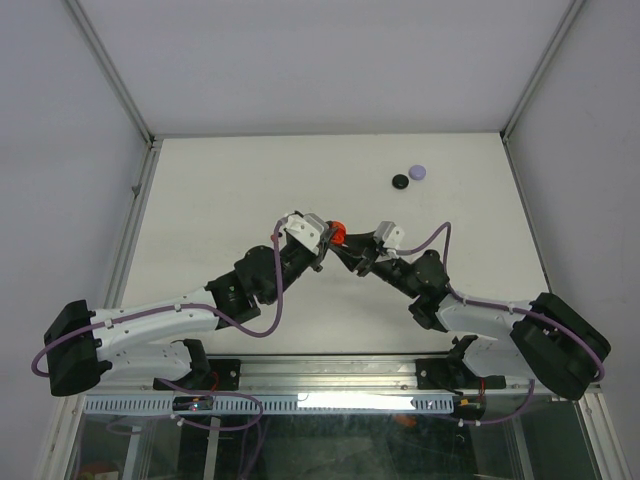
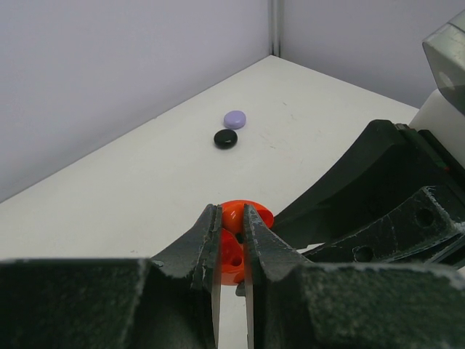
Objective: Insert the wireless bluetooth earbuds into the charging case
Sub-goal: Place the earbud in the charging case.
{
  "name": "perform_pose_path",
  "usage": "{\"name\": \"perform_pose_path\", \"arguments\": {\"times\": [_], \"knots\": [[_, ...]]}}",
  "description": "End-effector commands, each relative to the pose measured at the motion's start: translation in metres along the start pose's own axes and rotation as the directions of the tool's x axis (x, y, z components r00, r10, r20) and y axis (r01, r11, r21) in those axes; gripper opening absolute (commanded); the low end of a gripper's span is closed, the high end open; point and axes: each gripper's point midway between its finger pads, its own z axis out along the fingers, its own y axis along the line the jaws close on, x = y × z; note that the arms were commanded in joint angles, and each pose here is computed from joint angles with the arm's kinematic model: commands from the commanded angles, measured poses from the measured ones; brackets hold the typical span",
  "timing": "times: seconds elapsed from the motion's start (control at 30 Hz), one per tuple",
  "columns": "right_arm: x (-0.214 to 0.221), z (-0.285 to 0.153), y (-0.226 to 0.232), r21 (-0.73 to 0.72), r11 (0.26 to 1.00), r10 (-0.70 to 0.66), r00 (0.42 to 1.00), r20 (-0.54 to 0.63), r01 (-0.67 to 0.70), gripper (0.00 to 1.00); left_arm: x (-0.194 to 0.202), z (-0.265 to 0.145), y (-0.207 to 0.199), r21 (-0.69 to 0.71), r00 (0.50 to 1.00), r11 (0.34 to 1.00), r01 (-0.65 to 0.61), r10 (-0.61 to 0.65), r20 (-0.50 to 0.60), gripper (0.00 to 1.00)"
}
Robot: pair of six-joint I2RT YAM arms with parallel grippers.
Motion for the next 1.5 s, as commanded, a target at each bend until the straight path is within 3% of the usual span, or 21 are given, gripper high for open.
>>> {"name": "perform_pose_path", "arguments": {"times": [0.0, 0.5, 0.97, 1.33, 1.47], "knots": [[-0.034, 0.002, -0.001, 0.009, 1.0, -0.015, 0.994, 0.109, 0.015, 0.0, -0.016, 0.001, -0.007, 0.029, 0.999, 0.999, 0.013, -0.014, 0.046, 0.1], [-0.038, 0.002, -0.002, 0.016, 1.0, -0.013, 0.992, 0.122, 0.012, 0.0, -0.009, -0.003, -0.017, 0.089, 1.0, 0.996, -0.023, 0.022, 0.01, 0.13], [-0.037, 0.002, 0.001, 0.0, 1.0, -0.012, 0.993, 0.121, 0.012, 0.0, -0.005, -0.003, -0.026, 0.133, 1.0, 0.991, 0.006, -0.002, -0.029, 0.37], [-0.033, -0.001, -0.003, 0.026, 0.999, -0.022, 0.994, 0.108, 0.019, 0.0, -0.04, -0.011, -0.014, 0.074, 0.984, 0.982, 0.174, -0.172, -0.037, 0.59], [-0.033, -0.001, -0.004, 0.03, 0.999, -0.022, 0.994, 0.105, 0.019, 0.0, -0.049, -0.015, -0.014, 0.06, 0.964, 0.964, 0.259, -0.254, -0.078, 0.61]]}}
